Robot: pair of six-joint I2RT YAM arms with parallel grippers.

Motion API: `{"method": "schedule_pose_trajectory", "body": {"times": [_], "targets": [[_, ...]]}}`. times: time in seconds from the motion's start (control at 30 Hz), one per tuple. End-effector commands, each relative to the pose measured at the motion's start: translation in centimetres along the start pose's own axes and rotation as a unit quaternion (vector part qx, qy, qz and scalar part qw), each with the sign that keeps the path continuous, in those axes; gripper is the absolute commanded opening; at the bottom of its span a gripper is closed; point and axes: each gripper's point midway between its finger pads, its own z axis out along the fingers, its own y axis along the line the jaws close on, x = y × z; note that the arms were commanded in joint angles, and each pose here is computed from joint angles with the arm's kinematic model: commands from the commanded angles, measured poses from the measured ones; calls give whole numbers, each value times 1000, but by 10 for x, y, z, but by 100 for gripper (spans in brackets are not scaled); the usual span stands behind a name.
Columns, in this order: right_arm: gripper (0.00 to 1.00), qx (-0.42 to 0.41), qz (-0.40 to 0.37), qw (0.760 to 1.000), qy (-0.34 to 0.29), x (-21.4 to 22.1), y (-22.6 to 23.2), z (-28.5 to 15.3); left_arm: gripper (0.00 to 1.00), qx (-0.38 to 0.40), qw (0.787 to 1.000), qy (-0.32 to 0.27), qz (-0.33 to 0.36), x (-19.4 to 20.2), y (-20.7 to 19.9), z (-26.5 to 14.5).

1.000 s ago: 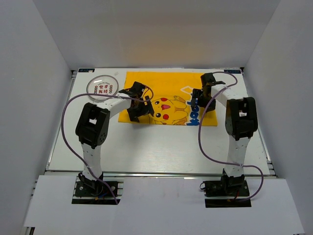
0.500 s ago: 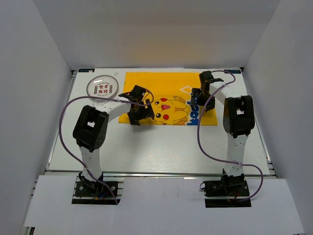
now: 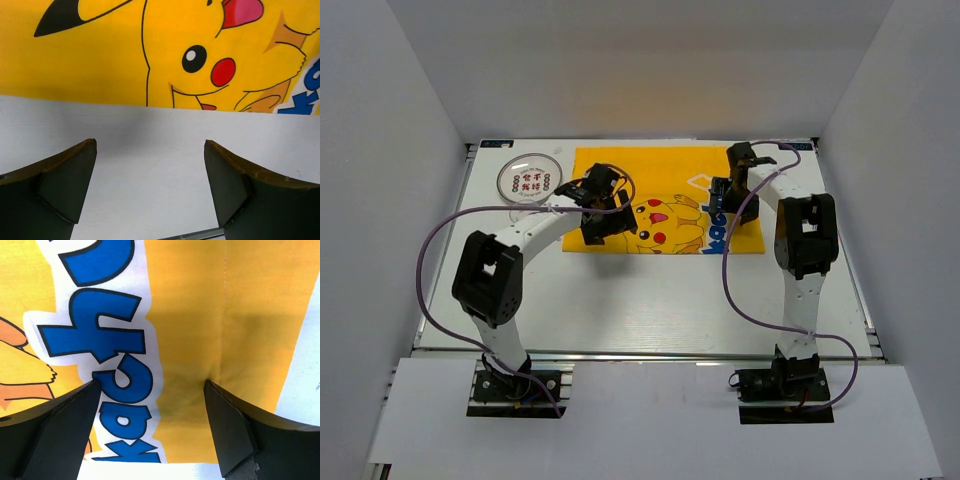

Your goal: Set the dinner table for one person

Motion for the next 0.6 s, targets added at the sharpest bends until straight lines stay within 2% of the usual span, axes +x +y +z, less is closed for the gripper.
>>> {"method": "schedule_pose_trajectory", "body": {"times": [0.0,0.13,0.37,0.5,0.57], "targets": [[89,-6,-16,1000,-13,-15,2,-4,98,11,999,-38,8,-20,-8,-32],[89,-14,-30,999,-17,-19,5,-6,98,-5,999,-49,23,-27,-4,-48],[89,-39,-50,998,-16,-20,11,-6,98,-38,990,-132,25,-75,7,-103],[89,-60,-55,997,0,-16,20,-3,98,-50,989,-140,18,-86,12,-115],[89,-67,-57,996,-15,-18,25,-15,98,-57,987,-153,12,-94,16,-119]]}}
